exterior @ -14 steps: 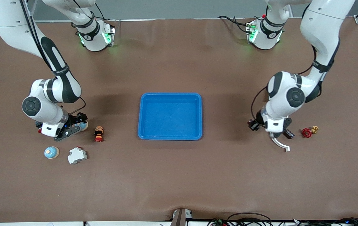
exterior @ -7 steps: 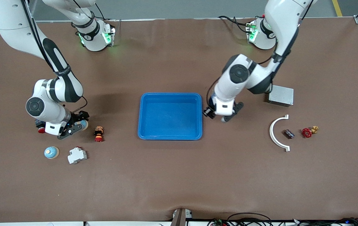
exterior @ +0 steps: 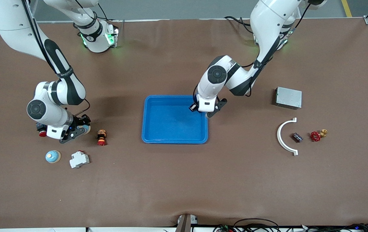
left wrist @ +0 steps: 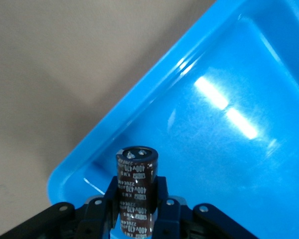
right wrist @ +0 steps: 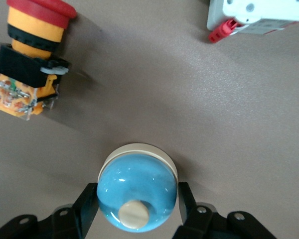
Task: Place electrolytic capacitor and blue bell in tray
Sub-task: 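Carry the capacitor with the left gripper into the blue tray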
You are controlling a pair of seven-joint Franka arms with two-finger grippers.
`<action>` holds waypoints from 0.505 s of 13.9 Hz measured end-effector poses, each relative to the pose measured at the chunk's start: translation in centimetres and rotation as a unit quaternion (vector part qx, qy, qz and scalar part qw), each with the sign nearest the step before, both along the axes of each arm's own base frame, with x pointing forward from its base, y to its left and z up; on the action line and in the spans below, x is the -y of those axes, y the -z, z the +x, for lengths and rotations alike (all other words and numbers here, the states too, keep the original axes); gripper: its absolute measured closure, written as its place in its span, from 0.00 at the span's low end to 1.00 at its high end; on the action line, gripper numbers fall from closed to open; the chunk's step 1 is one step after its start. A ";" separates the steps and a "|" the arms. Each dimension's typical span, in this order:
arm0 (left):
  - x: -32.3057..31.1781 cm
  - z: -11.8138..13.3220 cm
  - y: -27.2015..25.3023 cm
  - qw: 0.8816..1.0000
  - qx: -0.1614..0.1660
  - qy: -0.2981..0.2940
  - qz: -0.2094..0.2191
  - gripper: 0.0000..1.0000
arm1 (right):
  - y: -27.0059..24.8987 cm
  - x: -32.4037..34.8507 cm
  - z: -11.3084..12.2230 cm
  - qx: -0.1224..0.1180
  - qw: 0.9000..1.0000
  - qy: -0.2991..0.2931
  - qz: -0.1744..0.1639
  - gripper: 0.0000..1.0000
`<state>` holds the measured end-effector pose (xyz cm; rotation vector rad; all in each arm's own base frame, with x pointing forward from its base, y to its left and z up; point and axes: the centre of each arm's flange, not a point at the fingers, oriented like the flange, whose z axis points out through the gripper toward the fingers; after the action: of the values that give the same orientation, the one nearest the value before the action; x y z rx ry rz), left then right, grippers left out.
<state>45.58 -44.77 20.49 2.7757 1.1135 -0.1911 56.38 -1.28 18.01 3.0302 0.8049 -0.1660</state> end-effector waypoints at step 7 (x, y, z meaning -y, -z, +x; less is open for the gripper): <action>0.6 2.3 -1.8 0.999 -0.033 0.001 0.027 0.15 | 0.0 0.0 0.0 0.002 1.000 -0.001 0.000 0.25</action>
<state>47.88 -45.33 22.31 2.8373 1.1469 -0.2572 56.43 -1.28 18.00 3.0284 0.8073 -0.1591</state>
